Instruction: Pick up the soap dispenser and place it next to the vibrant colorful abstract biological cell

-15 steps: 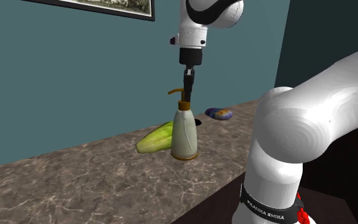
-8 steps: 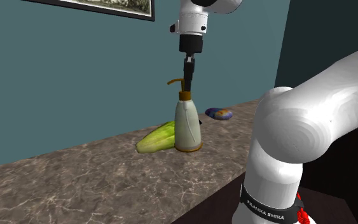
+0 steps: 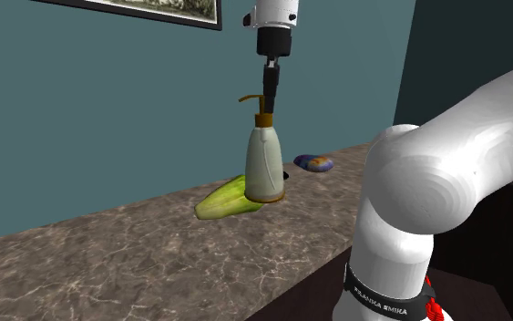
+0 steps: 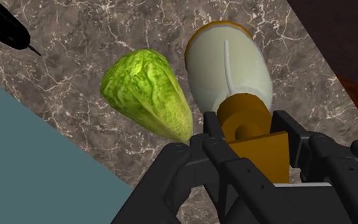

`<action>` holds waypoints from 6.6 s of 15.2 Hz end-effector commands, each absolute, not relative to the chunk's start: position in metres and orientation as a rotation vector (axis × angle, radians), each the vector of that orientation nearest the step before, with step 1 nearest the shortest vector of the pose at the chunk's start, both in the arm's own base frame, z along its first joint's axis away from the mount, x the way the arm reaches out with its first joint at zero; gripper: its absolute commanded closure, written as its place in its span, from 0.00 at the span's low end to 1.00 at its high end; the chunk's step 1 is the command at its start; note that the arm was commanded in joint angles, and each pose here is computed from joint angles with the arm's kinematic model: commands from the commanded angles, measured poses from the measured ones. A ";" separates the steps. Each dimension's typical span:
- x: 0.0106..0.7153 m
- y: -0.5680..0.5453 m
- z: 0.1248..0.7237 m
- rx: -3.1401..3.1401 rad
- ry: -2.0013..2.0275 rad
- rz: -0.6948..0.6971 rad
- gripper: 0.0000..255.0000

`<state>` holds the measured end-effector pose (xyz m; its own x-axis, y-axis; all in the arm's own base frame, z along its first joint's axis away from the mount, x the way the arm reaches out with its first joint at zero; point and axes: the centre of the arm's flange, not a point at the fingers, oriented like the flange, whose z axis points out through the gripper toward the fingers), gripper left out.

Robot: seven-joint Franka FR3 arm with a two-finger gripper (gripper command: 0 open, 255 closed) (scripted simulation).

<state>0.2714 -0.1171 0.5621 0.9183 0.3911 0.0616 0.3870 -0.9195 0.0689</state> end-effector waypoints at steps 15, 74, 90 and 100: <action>0.271 -0.117 0.647 3.022 0.614 0.115 1.00; 0.320 -0.466 0.702 3.022 0.614 0.115 1.00; 0.320 -0.466 0.617 3.022 0.614 0.115 1.00; 0.320 -0.466 0.565 3.022 0.614 0.115 1.00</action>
<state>0.3200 -0.4657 0.5696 0.9183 0.3911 0.0615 0.3871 -0.9195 0.0683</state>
